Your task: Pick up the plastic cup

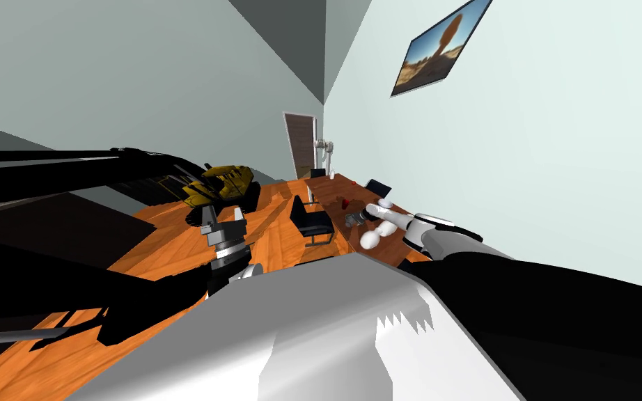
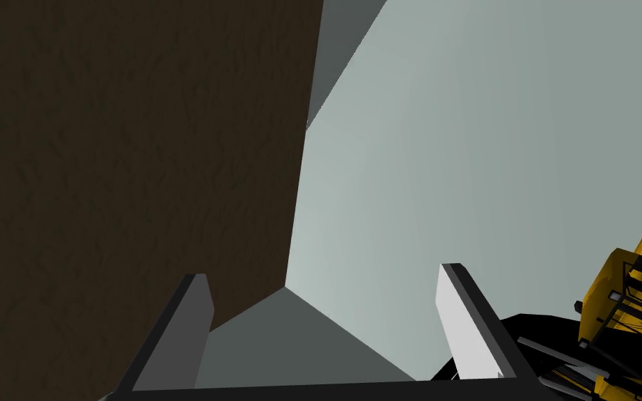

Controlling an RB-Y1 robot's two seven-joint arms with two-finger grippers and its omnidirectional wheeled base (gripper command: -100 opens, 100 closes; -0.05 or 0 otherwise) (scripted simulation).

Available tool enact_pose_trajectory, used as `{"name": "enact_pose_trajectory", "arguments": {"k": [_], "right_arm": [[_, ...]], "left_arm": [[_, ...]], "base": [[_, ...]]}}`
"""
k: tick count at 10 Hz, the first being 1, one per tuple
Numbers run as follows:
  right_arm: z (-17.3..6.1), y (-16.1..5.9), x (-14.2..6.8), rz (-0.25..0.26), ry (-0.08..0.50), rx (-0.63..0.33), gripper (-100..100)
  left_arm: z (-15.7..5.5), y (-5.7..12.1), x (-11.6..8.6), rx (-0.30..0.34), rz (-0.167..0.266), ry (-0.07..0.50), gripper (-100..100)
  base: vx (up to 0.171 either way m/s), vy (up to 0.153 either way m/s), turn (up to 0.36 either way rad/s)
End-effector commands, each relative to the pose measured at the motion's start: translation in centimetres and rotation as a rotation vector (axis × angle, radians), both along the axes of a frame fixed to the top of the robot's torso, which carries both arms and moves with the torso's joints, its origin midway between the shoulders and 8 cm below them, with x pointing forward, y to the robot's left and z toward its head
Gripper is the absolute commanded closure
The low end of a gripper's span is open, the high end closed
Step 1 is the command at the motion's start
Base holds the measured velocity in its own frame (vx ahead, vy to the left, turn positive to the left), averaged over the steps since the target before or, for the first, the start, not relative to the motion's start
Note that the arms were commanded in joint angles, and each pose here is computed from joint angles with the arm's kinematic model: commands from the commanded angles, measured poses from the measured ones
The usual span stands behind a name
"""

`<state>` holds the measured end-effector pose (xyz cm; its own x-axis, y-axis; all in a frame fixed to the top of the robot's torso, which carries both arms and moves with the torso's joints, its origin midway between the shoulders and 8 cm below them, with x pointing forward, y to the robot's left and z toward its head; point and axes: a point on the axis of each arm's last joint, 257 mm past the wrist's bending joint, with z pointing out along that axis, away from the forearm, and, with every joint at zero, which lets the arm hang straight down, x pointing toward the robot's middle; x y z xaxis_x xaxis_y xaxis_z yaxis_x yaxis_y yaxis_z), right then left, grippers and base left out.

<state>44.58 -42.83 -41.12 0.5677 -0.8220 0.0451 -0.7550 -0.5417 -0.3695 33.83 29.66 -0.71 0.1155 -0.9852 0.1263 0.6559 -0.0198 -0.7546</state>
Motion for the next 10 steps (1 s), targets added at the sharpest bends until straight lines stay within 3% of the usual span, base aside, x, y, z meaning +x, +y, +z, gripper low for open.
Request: {"name": "enact_pose_trajectory", "arguments": {"k": [1,2,6,7,8,9,10], "right_arm": [[0.0,0.0,0.0,0.0,0.0,0.0,-100],[-0.1,0.0,0.0,0.0,-0.002,-0.001,100],[-0.1,0.0,0.0,-0.001,-0.001,0.0,100],[-0.1,0.0,0.0,-0.001,-0.001,0.0,0],[1.2,-0.1,0.5,0.005,-0.002,0.0,100],[0.7,0.0,0.2,0.005,-0.004,-0.001,100],[0.8,0.1,0.2,0.003,-0.003,0.0,0]], "left_arm": [[0.0,0.0,0.0,0.0,0.0,0.0,0],[0.0,0.0,0.0,0.0,0.0,0.0,0],[0.0,0.0,0.0,0.0,0.0,0.0,0],[0.0,0.0,0.0,0.0,0.0,0.0,0],[0.0,0.0,0.0,0.0,0.0,0.0,0],[0.0,0.0,0.0,0.0,0.0,0.0,0],[0.0,0.0,0.0,0.0,0.0,0.0,0]], "base": [[0.025,-0.004,0.009],[0.0,0.0,0.0],[0.0,0.0,0.0],[0.0,0.0,0.0],[-0.03,0.005,-0.044],[-0.017,0.002,-0.013],[0.0,0.0,0.0]]}}
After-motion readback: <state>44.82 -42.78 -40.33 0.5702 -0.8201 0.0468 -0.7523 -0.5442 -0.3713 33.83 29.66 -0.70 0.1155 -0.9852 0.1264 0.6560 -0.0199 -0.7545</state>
